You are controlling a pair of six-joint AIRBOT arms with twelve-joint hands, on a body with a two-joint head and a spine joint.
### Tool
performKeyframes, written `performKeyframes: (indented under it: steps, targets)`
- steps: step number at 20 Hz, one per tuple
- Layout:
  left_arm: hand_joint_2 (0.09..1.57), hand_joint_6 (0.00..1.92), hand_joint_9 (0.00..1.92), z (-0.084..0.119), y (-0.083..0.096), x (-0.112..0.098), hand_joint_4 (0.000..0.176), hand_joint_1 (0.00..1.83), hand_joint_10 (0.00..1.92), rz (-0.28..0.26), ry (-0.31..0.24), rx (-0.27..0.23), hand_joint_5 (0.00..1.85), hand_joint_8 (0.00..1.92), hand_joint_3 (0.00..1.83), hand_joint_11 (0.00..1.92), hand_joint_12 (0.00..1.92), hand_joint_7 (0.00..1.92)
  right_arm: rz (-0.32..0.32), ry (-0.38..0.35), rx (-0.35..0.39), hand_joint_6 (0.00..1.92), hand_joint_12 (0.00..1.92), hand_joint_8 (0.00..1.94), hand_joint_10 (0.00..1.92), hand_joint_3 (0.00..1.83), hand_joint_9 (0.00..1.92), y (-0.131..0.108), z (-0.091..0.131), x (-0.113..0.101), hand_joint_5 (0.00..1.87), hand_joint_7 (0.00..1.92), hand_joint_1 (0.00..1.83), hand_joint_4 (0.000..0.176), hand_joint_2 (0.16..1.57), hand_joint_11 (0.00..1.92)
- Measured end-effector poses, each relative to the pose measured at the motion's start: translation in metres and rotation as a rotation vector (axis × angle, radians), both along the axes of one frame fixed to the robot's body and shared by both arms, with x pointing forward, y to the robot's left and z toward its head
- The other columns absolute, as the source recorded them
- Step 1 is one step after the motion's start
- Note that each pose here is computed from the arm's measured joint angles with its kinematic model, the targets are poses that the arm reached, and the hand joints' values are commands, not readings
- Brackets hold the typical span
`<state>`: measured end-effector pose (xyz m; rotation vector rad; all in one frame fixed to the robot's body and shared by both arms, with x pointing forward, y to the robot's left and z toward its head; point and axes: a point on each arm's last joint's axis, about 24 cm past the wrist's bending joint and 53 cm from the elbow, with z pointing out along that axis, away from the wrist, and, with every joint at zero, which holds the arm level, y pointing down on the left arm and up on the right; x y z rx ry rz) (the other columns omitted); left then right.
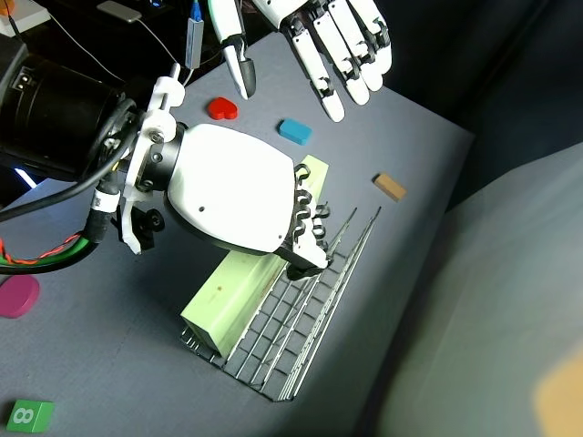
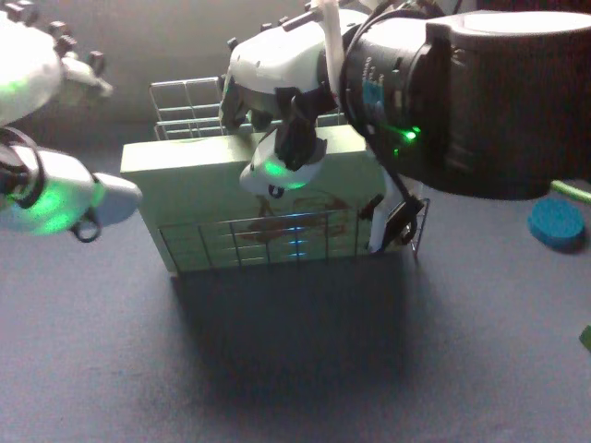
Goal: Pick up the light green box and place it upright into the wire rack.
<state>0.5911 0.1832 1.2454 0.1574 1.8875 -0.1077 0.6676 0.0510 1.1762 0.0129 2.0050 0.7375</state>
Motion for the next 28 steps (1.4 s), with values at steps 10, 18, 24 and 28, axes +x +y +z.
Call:
performKeyframes:
  steps: [10, 18, 24, 28]
  targets:
    - [1.16, 0.00, 0.24, -0.008, -0.017, -0.009, 0.056, 0.08, 0.00, -0.015, 0.018, -0.040, 0.33, 0.00, 0.00, 0.00, 0.74, 0.29, 0.091, -0.135, 0.023, 0.00, 1.21, 0.00, 0.07, 0.00, 0.60, -0.063, 0.064, -0.052, 0.58, 0.66, 0.76, 0.000, 1.08, 0.27]
    - [1.15, 0.01, 0.47, -0.008, -0.038, -0.014, 0.018, 0.24, 0.03, -0.059, 0.019, -0.047, 0.46, 0.01, 0.00, 0.10, 0.94, 0.51, 0.168, -0.124, -0.061, 0.03, 1.50, 0.04, 0.82, 0.00, 0.64, -0.102, 0.035, -0.098, 0.83, 0.89, 0.55, 0.000, 1.17, 0.55]
    - [1.26, 1.89, 0.84, -0.009, -0.040, -0.017, 0.000, 0.51, 1.92, -0.061, 0.021, -0.042, 0.73, 1.90, 0.00, 0.90, 1.91, 0.82, 0.197, -0.111, -0.026, 1.92, 1.92, 1.94, 1.92, 0.01, 1.40, -0.092, 0.036, -0.108, 0.92, 1.10, 0.65, 0.000, 1.26, 1.64]
    - [1.31, 1.92, 1.31, -0.016, -0.045, -0.020, 0.000, 0.55, 1.92, -0.076, 0.037, -0.030, 1.23, 1.92, 0.00, 1.27, 1.92, 1.31, 0.204, -0.115, -0.019, 1.92, 1.92, 1.94, 1.92, 0.02, 1.75, -0.089, 0.039, -0.110, 1.38, 1.54, 0.45, 0.155, 1.54, 1.91]
